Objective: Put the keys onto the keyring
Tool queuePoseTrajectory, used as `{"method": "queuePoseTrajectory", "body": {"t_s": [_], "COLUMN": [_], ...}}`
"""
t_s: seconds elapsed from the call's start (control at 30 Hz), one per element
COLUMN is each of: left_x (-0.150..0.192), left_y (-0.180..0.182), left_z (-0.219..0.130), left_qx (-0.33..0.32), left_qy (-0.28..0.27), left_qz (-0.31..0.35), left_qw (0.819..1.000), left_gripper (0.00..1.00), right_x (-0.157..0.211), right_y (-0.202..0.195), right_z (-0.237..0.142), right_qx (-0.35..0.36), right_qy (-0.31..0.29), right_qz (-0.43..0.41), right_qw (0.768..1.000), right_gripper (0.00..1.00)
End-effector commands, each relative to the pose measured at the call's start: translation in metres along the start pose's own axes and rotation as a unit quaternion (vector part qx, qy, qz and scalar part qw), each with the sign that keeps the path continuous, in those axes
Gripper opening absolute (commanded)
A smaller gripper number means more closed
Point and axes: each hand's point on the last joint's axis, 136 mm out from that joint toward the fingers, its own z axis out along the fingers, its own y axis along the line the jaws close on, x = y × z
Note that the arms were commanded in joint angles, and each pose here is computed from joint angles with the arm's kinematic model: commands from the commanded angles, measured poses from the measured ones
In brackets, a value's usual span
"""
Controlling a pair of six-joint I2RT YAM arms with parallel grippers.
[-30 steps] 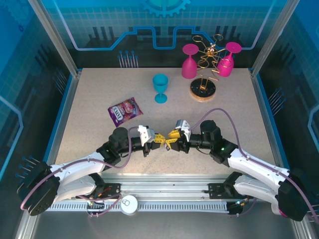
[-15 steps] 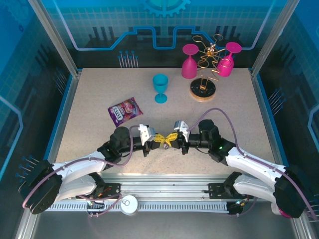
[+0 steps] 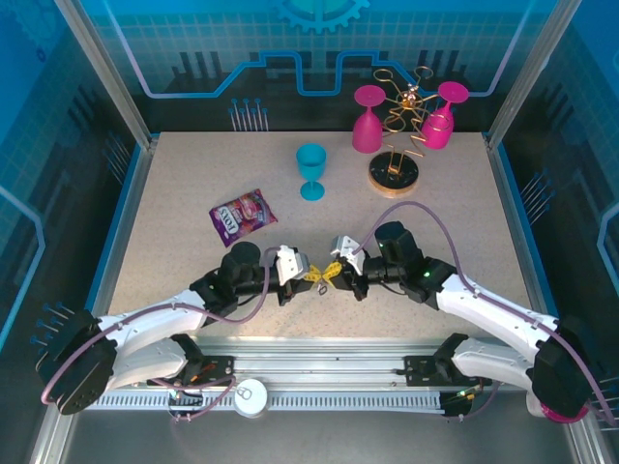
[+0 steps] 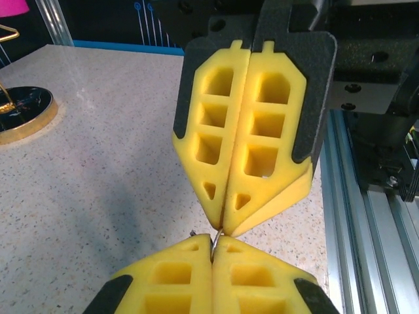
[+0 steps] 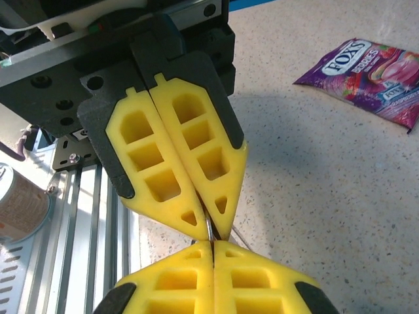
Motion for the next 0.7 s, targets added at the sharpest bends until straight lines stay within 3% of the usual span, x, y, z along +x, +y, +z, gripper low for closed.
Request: {"method": "queuePoseTrajectory", "body": {"t_s": [0.0,0.07,0.1,0.27,0.67], "left_x": [-0.006,-0.014,-0.017,-0.032,-0.042], "left_y": [0.0,0.001,0.001,0.003,0.001], "left_z": [-0.001,-0.003,-0.004,-0.005,-0.007], "left_qx": [-0.006,-0.009,-0.011,-0.012,-0.002], "left_qy": [-0.009,-0.026,-0.033,-0.067,-0.092], "left_qz": [0.008,0.0,-0.005,-0.028,-0.066], "left_qw": [1.0,1.0,0.999,0.997,0.994], "left_gripper": [0.0,0.0,0.0,0.0,0.0], "right_x": [-0.011,-0.008,-0.005,-0.001,-0.02], "right_y": [-0.005,-0.003,-0.002,0.002,-0.003], "right_z": [-0.011,-0.015,-0.016,-0.012,-0.002], "right_qx": [0.016,0.017,0.016,-0.003,-0.024], "right_qy": [-0.03,-0.054,-0.062,-0.096,-0.141], "right_qz": [0.028,0.052,0.06,0.107,0.122], "right_qw": [0.999,0.997,0.996,0.99,0.982], "right_gripper": [0.11,0.34,0.37,0.34,0.35]}}
